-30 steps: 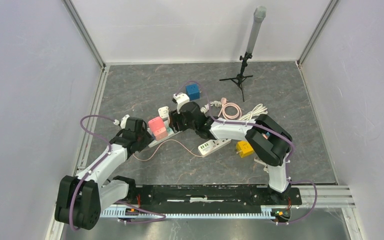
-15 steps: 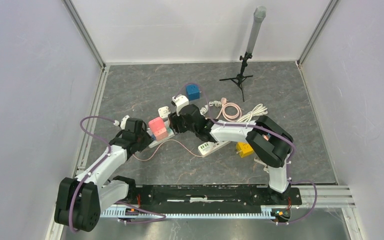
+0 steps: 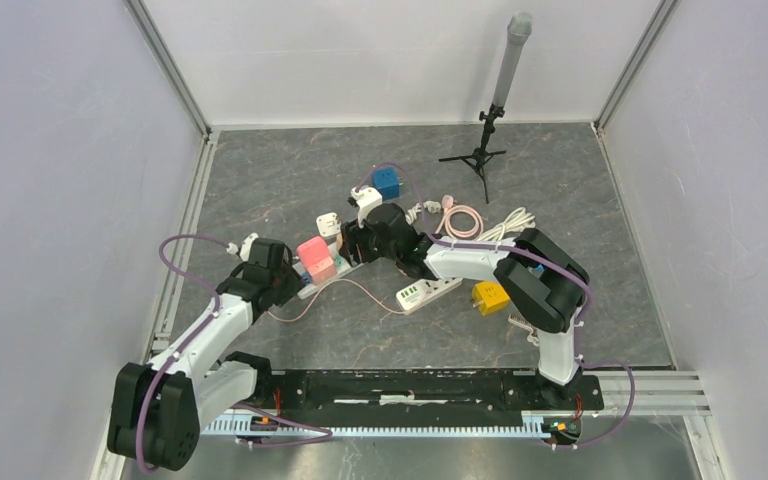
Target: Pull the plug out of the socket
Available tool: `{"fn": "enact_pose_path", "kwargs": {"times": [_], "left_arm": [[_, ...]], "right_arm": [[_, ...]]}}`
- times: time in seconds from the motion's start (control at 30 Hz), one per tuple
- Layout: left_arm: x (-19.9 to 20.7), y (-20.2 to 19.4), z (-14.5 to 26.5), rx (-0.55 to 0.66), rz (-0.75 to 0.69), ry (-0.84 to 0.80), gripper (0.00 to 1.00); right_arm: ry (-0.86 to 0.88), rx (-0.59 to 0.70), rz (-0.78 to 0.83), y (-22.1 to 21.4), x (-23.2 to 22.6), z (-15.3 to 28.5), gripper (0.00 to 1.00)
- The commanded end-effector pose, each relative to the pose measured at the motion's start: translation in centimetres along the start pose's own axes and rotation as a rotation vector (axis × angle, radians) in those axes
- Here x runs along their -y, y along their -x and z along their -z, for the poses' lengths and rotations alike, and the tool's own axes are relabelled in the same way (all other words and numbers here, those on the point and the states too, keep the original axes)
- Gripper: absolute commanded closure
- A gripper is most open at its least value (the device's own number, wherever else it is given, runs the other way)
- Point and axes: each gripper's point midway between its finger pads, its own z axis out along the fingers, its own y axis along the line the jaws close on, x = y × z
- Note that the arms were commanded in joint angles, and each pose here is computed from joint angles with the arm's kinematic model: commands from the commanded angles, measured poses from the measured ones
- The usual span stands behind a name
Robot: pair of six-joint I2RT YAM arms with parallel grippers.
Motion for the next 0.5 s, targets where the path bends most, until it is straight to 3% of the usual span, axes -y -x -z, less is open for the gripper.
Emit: {"fn": "enact_pose_path", "kwargs": {"times": [0.0,0.07,0.23,0.33,0.47], "left_arm": [[-2.8,0.0,-0.1,0.025,-0.022,0.108,0.57],[-2.8,-0.1,-0.1,0.024,-0.021,0.107,0.58],[-2.8,-0.1,-0.3,0.020,-0.023,0.111,0.58],[-2.9,-0.1,-0.2,0.021,-0.023,0.113,0.58],[-3.0,-0.1,-0.1,0.026,-0.021,0.110,0.58]], "right_arm": [[0.257,0.184,-0.095,7.1,-5.9,2.6,1.00],[0.267,0.187,-0.101,7.3,-6.2,2.5,1.00],[0.163,0.110,0.090,5.6,-8.6,0.9,1.00],[0.131,0.125,0.078,6.0,-7.8,1.3,1.00],[0.214,0.162,-0.039,7.0,-6.6,2.6,1.00]]}}
